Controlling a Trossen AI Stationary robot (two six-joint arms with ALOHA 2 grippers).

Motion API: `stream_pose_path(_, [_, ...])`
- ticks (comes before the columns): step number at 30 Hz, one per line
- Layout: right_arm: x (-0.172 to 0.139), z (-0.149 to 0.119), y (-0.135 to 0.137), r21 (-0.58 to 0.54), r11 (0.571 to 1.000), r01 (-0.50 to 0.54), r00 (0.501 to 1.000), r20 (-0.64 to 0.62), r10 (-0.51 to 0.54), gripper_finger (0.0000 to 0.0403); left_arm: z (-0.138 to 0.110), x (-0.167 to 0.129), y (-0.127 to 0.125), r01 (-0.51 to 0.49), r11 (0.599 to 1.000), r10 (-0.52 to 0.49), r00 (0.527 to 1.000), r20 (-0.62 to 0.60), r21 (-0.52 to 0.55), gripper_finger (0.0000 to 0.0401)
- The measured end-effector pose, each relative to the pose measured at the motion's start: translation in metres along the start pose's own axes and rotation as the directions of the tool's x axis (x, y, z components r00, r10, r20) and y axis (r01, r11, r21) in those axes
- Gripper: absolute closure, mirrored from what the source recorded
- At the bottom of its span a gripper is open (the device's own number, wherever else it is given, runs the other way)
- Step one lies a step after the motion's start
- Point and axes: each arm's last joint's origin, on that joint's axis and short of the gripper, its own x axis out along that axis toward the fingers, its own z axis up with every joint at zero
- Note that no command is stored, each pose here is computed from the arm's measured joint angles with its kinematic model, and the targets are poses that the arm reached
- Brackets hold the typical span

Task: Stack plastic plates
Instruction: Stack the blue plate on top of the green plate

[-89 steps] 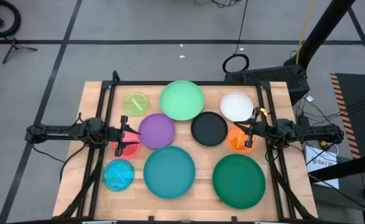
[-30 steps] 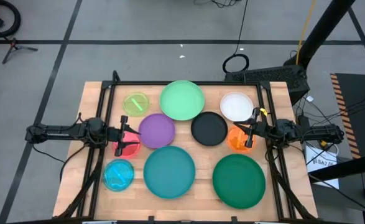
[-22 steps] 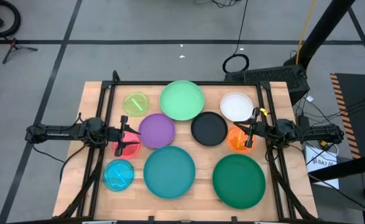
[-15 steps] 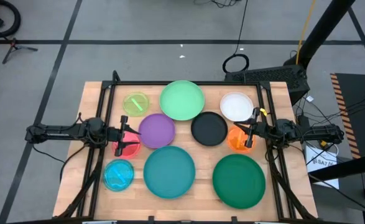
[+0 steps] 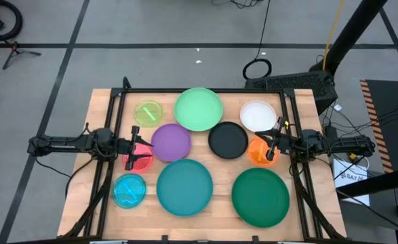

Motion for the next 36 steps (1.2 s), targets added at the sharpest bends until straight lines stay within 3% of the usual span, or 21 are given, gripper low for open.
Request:
stream_pose_path(8, [0.0,0.001,-0.001,0.007,1.0,0.007,1.0,0.013,-0.008,0.039,0.0,0.0,0.0,0.0,1.0,0.0,1.0,0.0,0.0,0.021])
stream_pose_path(14, [-0.001,0.014,-0.012,0.258,0.961,0.1,0.983,0.121,-0.135,0.039,0.0,0.0,0.0,-0.001,1.0,0.001,1.0,0.003,0.029,0.021])
stream_pose_path(18, [0.0,0.015,-0.012,0.271,0.959,0.086,0.987,0.108,-0.119,0.039,0.012,-0.001,0.004,-0.029,0.998,0.022,0.992,0.127,0.049,0.021])
stream_pose_path(21, [-0.001,0.035,-0.028,0.307,0.945,0.111,0.976,0.144,-0.162,0.039,0.032,-0.006,0.009,-0.062,0.997,0.044,0.938,0.343,0.043,0.021])
stream_pose_path(25, [0.003,0.056,-0.046,0.415,0.887,0.202,0.965,0.068,-0.252,0.039,0.056,-0.019,0.015,-0.124,0.992,0.103,0.805,0.584,-0.004,0.021])
stream_pose_path(29, [0.009,0.07,-0.056,0.45,0.859,0.244,0.962,0.002,-0.274,0.039,0.069,-0.031,0.018,-0.143,0.989,0.133,0.685,0.716,-0.046,0.021])
stream_pose_path(33, [0.019,0.074,-0.055,0.423,0.876,0.232,0.97,-0.036,-0.239,0.039,0.071,-0.034,0.019,-0.153,0.987,0.137,0.656,0.742,-0.048,0.021])
stream_pose_path(36, [0.024,0.08,-0.057,0.421,0.877,0.23,0.971,-0.038,-0.236,0.039,0.071,-0.034,0.019,-0.086,0.991,0.137,0.656,0.742,-0.107,0.021])
